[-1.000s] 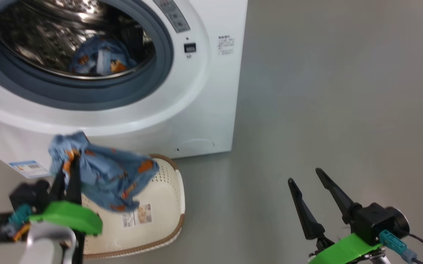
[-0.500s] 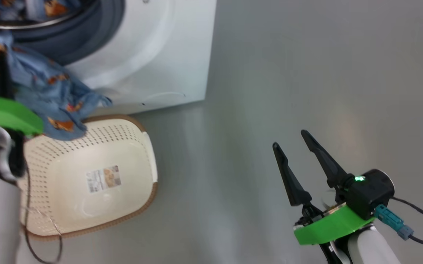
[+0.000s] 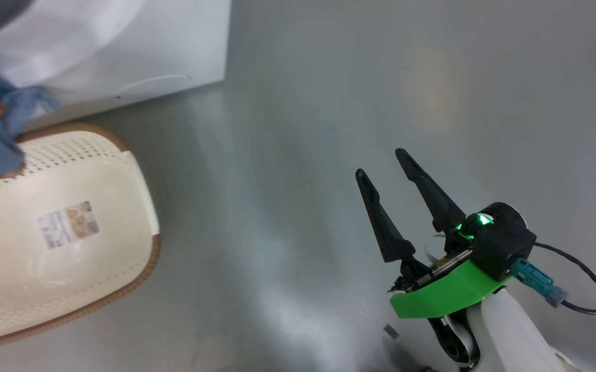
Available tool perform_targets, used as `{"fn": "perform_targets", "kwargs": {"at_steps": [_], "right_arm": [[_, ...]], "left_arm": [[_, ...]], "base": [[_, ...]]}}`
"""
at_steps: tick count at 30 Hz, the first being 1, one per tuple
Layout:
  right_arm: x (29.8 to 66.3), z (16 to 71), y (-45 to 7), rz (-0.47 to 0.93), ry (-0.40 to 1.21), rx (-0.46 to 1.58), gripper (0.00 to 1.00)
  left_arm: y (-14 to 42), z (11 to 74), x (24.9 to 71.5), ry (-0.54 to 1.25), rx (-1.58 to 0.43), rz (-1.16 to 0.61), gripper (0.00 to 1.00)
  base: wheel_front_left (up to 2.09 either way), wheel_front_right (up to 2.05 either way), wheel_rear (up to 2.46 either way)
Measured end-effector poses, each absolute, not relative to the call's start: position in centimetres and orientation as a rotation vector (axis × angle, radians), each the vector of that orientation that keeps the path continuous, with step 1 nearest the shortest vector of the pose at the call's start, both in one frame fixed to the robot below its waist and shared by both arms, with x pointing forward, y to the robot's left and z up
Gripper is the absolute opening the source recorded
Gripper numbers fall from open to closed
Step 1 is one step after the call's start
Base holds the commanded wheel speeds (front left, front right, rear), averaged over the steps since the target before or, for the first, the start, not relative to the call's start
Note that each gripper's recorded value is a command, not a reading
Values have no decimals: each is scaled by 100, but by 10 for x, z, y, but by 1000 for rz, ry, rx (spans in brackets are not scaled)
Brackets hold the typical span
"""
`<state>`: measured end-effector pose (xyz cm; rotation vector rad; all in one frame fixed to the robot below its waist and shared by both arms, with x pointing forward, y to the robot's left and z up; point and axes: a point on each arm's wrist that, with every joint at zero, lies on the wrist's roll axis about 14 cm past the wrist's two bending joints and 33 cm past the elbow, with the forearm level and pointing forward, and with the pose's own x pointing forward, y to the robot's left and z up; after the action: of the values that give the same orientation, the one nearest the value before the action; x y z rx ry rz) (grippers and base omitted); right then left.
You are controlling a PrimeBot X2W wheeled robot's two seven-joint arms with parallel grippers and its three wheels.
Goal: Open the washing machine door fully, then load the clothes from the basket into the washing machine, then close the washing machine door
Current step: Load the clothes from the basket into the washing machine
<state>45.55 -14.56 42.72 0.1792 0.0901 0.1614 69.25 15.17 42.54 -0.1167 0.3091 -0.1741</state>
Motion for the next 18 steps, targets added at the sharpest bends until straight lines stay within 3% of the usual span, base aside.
{"fn": "perform_targets", "kwargs": {"at_steps": [10,18], "right_arm": [[458,406,-165,106,141,183,100],[457,395,-178,72,167,165,100]], "left_arm": [[149,426,749,265,-93,-168,0],[146,475,789,-12,-71,-135,0]], "base": [[0,0,0],[0,0,0]]}}
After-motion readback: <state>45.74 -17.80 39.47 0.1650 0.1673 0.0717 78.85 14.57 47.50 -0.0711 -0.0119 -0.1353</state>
